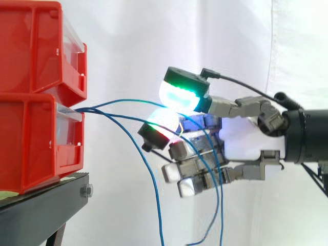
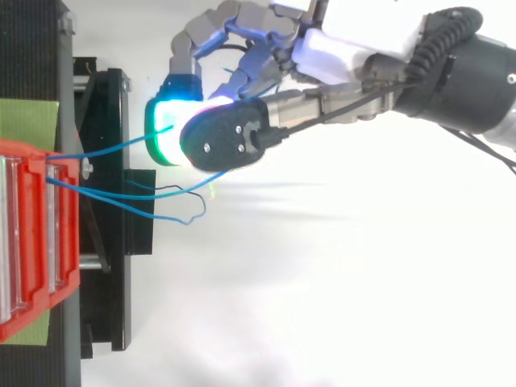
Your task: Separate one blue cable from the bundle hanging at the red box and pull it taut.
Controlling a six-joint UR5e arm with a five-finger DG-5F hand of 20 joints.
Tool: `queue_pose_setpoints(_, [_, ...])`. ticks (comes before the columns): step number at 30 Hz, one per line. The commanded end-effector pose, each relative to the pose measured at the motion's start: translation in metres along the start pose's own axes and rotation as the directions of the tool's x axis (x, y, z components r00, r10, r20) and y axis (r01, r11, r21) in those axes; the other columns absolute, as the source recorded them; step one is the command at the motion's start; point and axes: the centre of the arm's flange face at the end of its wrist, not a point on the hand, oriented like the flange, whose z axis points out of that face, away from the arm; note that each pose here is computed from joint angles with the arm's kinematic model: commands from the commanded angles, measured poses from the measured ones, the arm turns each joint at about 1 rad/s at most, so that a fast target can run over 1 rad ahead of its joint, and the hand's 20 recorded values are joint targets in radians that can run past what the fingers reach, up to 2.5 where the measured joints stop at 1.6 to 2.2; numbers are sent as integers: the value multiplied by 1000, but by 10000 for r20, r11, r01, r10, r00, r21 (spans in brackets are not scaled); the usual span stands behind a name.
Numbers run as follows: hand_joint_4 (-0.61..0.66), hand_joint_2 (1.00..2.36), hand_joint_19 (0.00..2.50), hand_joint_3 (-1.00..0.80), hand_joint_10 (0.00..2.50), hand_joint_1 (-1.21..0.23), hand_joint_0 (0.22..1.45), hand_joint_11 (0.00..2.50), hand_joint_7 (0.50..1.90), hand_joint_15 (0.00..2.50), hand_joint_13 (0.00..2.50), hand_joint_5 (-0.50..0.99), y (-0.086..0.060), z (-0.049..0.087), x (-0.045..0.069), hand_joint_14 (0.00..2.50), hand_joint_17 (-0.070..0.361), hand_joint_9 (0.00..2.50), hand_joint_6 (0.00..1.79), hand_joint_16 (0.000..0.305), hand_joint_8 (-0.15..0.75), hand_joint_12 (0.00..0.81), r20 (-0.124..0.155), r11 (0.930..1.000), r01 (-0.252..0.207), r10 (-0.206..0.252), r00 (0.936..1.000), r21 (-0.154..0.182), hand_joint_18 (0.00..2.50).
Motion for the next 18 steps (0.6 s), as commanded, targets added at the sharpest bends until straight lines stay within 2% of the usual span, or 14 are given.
queue_pose_setpoints(1, [46,1000,622,-500,17,-730,691,1015,919,684,915,-205,16,-7,-2,23,107,1035,969,48,310,345,-13,9987,476,-476,9989,181,767])
queue_pose_setpoints(3, [54,1000,621,-500,17,-739,691,1022,899,692,922,-204,23,-11,-5,23,107,1034,968,48,313,340,73,9975,584,-588,9982,395,770])
queue_pose_setpoints(4, [58,1000,622,-500,16,-747,686,1023,899,690,923,-202,28,-17,-8,23,107,1038,966,48,313,343,289,9954,681,-702,9971,678,777])
queue_pose_setpoints(7, [71,1000,620,-500,16,-757,671,1034,907,687,925,-199,34,-20,-11,23,107,1048,961,47,311,342,481,9933,798,-839,9953,831,783])
queue_pose_setpoints(11, [80,1000,628,-500,16,-725,620,1035,908,694,932,-196,36,-21,-13,24,106,1070,959,47,314,345,672,9925,873,-931,9934,855,784])
queue_pose_setpoints(18, [114,1000,636,-500,15,-645,502,1029,877,695,962,-192,36,-22,-11,21,119,1093,948,53,341,371,653,9922,884,-943,9934,882,820])
